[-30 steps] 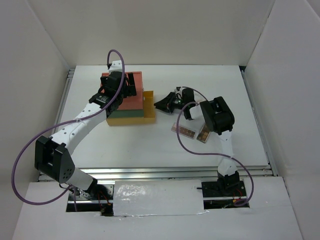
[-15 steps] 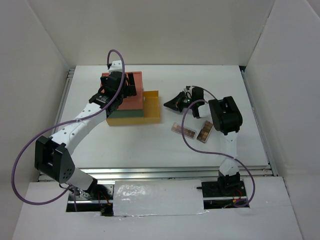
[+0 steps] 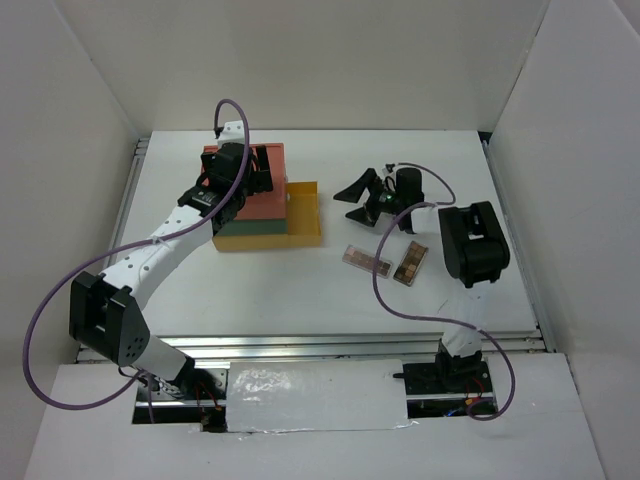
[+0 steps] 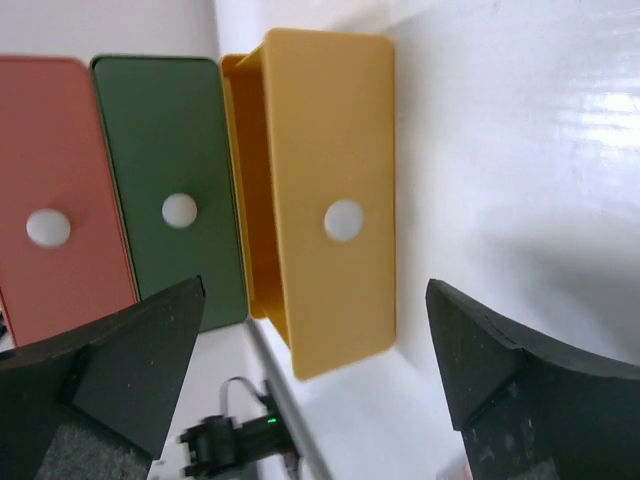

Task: Organize the makeup

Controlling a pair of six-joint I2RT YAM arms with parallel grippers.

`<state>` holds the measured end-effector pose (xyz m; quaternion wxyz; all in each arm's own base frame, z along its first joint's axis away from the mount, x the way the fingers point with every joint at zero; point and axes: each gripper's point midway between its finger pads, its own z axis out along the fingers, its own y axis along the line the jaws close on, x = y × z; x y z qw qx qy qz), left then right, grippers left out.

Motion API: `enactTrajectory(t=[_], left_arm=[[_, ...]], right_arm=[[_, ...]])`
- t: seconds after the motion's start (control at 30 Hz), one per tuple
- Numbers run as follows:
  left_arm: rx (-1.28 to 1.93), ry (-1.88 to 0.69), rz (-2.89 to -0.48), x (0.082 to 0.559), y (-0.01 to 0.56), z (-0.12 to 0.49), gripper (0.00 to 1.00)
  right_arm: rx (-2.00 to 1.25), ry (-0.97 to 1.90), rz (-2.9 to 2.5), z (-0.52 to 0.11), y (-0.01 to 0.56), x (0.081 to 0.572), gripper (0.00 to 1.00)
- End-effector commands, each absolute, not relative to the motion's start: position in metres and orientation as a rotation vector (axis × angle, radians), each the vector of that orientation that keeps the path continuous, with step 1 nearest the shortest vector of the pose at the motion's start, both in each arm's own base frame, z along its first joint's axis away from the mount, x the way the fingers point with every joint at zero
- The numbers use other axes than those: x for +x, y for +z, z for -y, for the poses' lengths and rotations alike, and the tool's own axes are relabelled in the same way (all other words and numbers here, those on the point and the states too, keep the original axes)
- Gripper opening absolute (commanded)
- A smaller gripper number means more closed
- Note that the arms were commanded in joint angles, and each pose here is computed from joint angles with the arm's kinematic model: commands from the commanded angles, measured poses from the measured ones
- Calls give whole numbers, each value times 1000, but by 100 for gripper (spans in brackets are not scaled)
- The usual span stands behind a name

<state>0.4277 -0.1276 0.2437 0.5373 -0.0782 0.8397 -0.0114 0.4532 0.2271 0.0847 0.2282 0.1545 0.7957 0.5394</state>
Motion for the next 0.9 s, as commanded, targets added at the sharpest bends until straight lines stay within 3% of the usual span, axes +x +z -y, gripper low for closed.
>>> enactTrajectory(t=[0.0,0.3,0.5,0.67,0.87], left_arm=[[-154,-47,-2060,415,232,134,99],[-117,-44,-2006,398,281,144,99],[-148,-33,-2054,375,304,140,99],[-149,-225,-2129,340,295,156,99],[-205,-297,-2146,292,292,143,99]], right_arm=[[306,1234,-2158,-210,124,445,100],[345,464,-2221,-109,160,380,100],[-31,383,-2335,-120,155,339,100],[-17,256,-2302,-116,156,339,100],[-339,159,-2439,-142,121,329,100]])
